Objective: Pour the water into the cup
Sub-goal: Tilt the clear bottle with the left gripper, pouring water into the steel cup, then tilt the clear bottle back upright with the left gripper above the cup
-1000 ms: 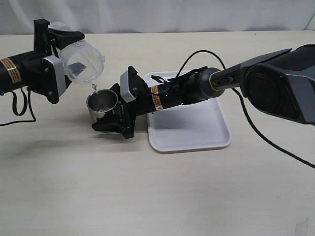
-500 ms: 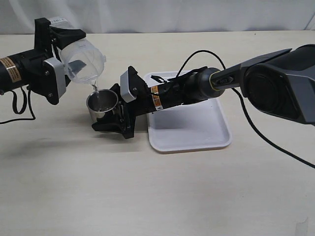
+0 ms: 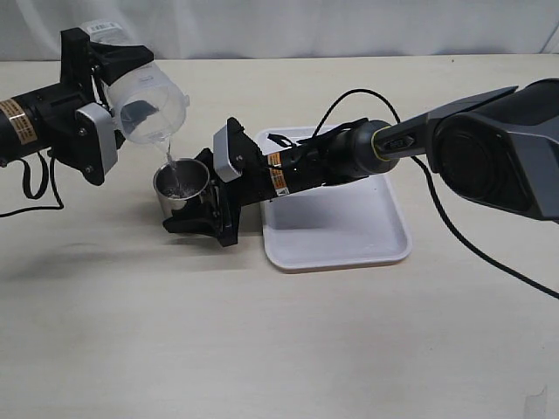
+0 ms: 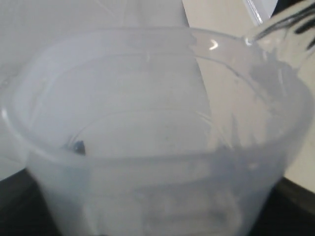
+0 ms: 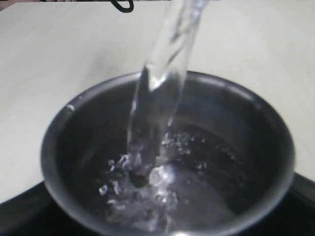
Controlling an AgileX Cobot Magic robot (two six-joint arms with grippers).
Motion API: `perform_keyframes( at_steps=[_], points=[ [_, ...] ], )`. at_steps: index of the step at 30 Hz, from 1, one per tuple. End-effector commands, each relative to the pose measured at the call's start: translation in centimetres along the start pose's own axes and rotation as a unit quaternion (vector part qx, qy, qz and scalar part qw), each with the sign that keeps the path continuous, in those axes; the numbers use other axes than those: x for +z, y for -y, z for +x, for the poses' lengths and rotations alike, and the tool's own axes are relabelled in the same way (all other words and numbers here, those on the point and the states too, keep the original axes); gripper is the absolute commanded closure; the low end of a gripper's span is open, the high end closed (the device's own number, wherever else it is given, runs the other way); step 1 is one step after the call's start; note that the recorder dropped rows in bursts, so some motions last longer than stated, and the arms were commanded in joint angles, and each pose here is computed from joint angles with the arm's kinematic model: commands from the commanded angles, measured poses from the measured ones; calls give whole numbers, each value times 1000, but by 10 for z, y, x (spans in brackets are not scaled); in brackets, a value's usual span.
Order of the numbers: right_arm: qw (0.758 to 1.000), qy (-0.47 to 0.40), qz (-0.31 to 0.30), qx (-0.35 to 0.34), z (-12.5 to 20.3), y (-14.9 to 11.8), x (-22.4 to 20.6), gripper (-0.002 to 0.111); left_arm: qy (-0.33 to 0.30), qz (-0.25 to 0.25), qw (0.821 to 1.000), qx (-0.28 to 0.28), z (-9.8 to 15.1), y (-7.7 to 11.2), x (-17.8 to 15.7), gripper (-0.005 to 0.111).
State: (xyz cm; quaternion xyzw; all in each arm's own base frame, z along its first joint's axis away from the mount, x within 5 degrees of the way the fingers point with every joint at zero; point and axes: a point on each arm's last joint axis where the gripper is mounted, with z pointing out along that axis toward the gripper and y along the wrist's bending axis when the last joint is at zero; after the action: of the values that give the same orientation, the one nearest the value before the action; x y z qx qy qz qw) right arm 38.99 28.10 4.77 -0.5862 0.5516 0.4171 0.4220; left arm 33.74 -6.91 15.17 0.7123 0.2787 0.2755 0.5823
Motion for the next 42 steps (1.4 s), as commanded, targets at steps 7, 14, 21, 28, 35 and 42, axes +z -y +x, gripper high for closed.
perform_keyframes(
  at_steps=[7,14,21,28,35,42],
  points=[
    [1000,13,-3,2,-3,1,-2,104,-5,-37,999,13,1,-11,2,107],
    [1000,13,-3,2,-3,1,-2,104,-3,-47,999,12,0,-12,1,107],
    [1000,13,-3,2,-3,1,-2,104,-11,-50,999,13,2,-13,1,107],
    [1000,13,-2,3,-3,1,-2,104,-16,-47,999,15,3,-12,1,107],
    [1000,13,-2,3,-3,1,-2,104,-18,-47,999,15,3,-12,1,107],
    [1000,13,-2,3,-3,1,-2,104,-17,-48,999,16,3,-13,1,107]
  ],
)
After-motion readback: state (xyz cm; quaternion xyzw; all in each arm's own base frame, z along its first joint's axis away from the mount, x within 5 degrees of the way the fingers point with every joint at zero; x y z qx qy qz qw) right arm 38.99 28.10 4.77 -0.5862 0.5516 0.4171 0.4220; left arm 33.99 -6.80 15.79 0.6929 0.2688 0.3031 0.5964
